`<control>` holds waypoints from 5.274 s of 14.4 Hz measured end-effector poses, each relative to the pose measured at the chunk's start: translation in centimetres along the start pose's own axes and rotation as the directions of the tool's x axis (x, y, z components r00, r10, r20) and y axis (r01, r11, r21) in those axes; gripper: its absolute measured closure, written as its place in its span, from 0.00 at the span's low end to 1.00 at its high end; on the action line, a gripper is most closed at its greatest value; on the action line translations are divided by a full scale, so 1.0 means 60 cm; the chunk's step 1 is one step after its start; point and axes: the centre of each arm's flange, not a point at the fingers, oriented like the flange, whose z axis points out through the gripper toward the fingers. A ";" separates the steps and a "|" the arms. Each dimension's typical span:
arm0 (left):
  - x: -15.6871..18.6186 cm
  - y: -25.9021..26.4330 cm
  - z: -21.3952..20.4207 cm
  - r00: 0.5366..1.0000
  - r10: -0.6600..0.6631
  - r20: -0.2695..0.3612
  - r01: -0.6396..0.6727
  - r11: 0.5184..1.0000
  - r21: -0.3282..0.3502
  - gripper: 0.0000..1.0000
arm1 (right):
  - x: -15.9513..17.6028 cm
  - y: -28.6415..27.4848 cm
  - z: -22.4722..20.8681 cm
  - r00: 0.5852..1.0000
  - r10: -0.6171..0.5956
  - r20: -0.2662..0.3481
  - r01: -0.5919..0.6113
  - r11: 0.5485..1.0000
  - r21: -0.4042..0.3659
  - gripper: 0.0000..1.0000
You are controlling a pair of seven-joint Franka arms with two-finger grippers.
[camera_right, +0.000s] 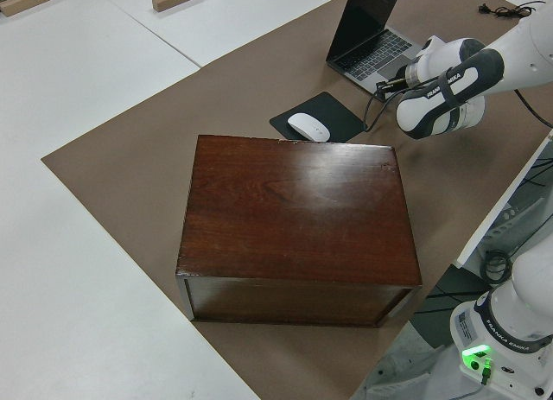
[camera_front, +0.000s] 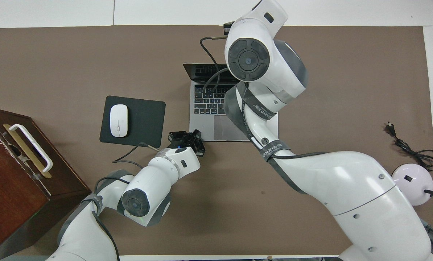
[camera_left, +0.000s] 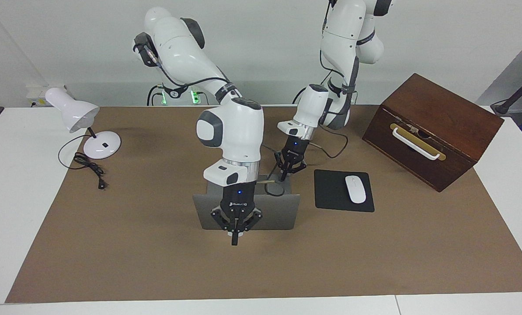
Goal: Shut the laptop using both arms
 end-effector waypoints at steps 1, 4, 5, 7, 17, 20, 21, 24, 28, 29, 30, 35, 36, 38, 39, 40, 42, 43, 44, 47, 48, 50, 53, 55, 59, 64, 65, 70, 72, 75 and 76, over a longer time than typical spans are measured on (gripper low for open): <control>-0.001 0.000 0.001 1.000 0.007 -0.008 -0.007 1.000 0.000 0.99 | -0.001 0.000 0.003 1.000 0.000 -0.001 0.000 1.000 0.002 0.99; -0.003 -0.001 0.001 1.000 0.022 -0.016 -0.022 1.000 0.000 0.99 | -0.007 0.002 0.017 0.999 0.043 0.018 -0.043 0.999 0.012 0.99; -0.003 -0.001 0.001 0.999 0.031 -0.016 -0.031 1.000 0.001 0.99 | -0.009 0.004 0.022 0.998 0.059 0.030 -0.060 0.998 0.018 0.99; -0.003 -0.002 0.001 0.999 0.051 -0.018 -0.051 0.999 0.002 0.99 | -0.010 0.008 0.028 0.996 0.076 0.044 -0.077 0.997 0.022 0.99; -0.003 -0.017 0.003 0.995 0.096 -0.026 -0.096 0.995 0.015 0.99 | -0.022 0.006 0.034 0.983 0.132 0.127 -0.136 0.990 0.030 0.99; -0.002 -0.019 0.003 0.995 0.095 -0.026 -0.095 0.995 0.016 0.99 | -0.028 0.000 0.036 0.979 0.150 0.135 -0.155 0.988 0.027 0.99; -0.002 -0.019 0.003 0.995 0.096 -0.026 -0.095 0.995 0.016 0.99 | -0.031 -0.001 0.037 0.978 0.153 0.139 -0.158 0.987 0.025 0.99; -0.002 -0.019 0.003 0.995 0.096 -0.026 -0.096 0.995 0.016 0.99 | -0.040 -0.002 0.039 0.976 0.158 0.153 -0.163 0.986 0.018 0.99; -0.002 -0.019 0.004 0.995 0.096 -0.026 -0.096 0.995 0.017 0.99 | -0.059 -0.003 0.034 0.968 0.183 0.173 -0.187 0.982 0.008 0.99; -0.002 -0.019 0.004 0.995 0.097 -0.026 -0.096 0.995 0.017 0.99 | -0.067 -0.004 0.034 0.965 0.193 0.177 -0.197 0.980 0.008 0.99; -0.002 -0.019 0.004 0.995 0.097 -0.027 -0.096 0.995 0.017 0.99 | -0.075 -0.006 0.034 0.962 0.203 0.180 -0.208 0.978 0.009 0.99; -0.002 -0.019 0.004 0.995 0.097 -0.027 -0.096 0.995 0.017 0.99 | -0.110 -0.016 0.029 0.953 0.218 0.210 -0.223 0.975 0.001 0.99; -0.003 -0.019 0.004 0.995 0.097 -0.027 -0.096 0.995 0.017 0.99 | -0.112 -0.016 0.024 0.953 0.215 0.211 -0.220 0.975 0.001 0.99; -0.003 -0.019 0.004 0.995 0.097 -0.027 -0.096 0.995 0.017 0.99 | -0.112 -0.015 0.010 0.952 0.213 0.220 -0.216 0.976 -0.008 0.99; -0.003 -0.019 0.004 0.995 0.097 -0.027 -0.096 0.995 0.017 0.99 | -0.113 -0.016 0.002 0.950 0.210 0.231 -0.212 0.977 -0.019 0.99; -0.003 -0.019 0.004 0.995 0.097 -0.027 -0.096 0.995 0.017 0.99 | -0.115 -0.018 -0.007 0.948 0.207 0.242 -0.207 0.978 -0.026 0.99; -0.003 -0.019 0.004 0.995 0.097 -0.027 -0.096 0.995 0.017 0.99 | -0.118 -0.022 -0.022 0.945 0.202 0.257 -0.200 0.979 -0.036 0.99; -0.003 -0.019 0.004 0.995 0.097 -0.027 -0.096 0.995 0.017 0.99 | -0.121 -0.023 -0.025 0.943 0.202 0.265 -0.199 0.979 -0.036 0.99; -0.003 -0.019 0.004 0.995 0.097 -0.027 -0.096 0.995 0.017 0.99 | -0.127 -0.024 -0.026 0.938 0.203 0.280 -0.202 0.979 -0.032 0.99; -0.003 -0.019 0.004 0.995 0.096 -0.027 -0.096 0.995 0.017 0.99 | -0.142 -0.024 -0.021 0.927 0.200 0.316 -0.202 0.979 -0.026 0.99; -0.003 -0.019 0.004 0.995 0.096 -0.027 -0.096 0.995 0.017 0.99 | -0.147 -0.024 -0.020 0.926 0.196 0.322 -0.198 0.980 -0.028 0.99; -0.003 -0.019 0.004 0.995 0.096 -0.027 -0.096 0.995 0.017 0.99 | -0.156 -0.023 -0.019 0.923 0.191 0.334 -0.192 0.981 -0.030 0.99; -0.003 -0.019 0.004 0.995 0.096 -0.027 -0.096 0.995 0.017 0.99 | -0.165 -0.018 -0.026 0.916 0.184 0.357 -0.189 0.982 -0.022 0.99; -0.003 -0.020 0.004 0.995 0.096 -0.027 -0.096 0.995 0.017 0.99 | -0.169 -0.014 -0.031 0.910 0.176 0.375 -0.186 0.982 -0.011 0.99; -0.003 -0.020 0.004 0.995 0.096 -0.027 -0.096 0.995 0.017 0.99 | -0.178 -0.008 -0.036 0.899 0.162 0.407 -0.181 0.983 0.008 0.99; -0.003 -0.020 0.004 0.995 0.096 -0.027 -0.096 0.995 0.017 0.99 | -0.191 0.002 -0.034 0.863 0.135 0.486 -0.171 0.985 0.030 0.99; -0.003 -0.020 0.004 0.995 0.096 -0.027 -0.096 0.995 0.017 0.99 | -0.192 0.005 -0.034 0.858 0.133 0.495 -0.169 0.985 0.029 0.99; -0.004 -0.020 0.004 0.995 0.096 -0.031 -0.096 0.995 0.017 0.99 | -0.197 0.018 -0.034 0.820 0.113 0.561 -0.165 0.985 0.044 0.99; -0.004 -0.020 0.004 0.995 0.096 -0.032 -0.096 0.995 0.017 0.99 | -0.195 0.028 -0.033 0.812 0.110 0.573 -0.165 0.985 0.045 0.99; -0.004 -0.020 0.004 0.995 0.097 -0.033 -0.096 0.995 0.017 0.99 | -0.199 0.034 -0.029 0.800 0.105 0.590 -0.162 0.986 0.044 0.99; -0.004 -0.020 0.004 0.995 0.097 -0.033 -0.096 0.995 0.017 0.99 | -0.201 0.035 -0.028 0.793 0.101 0.600 -0.164 0.985 0.051 0.99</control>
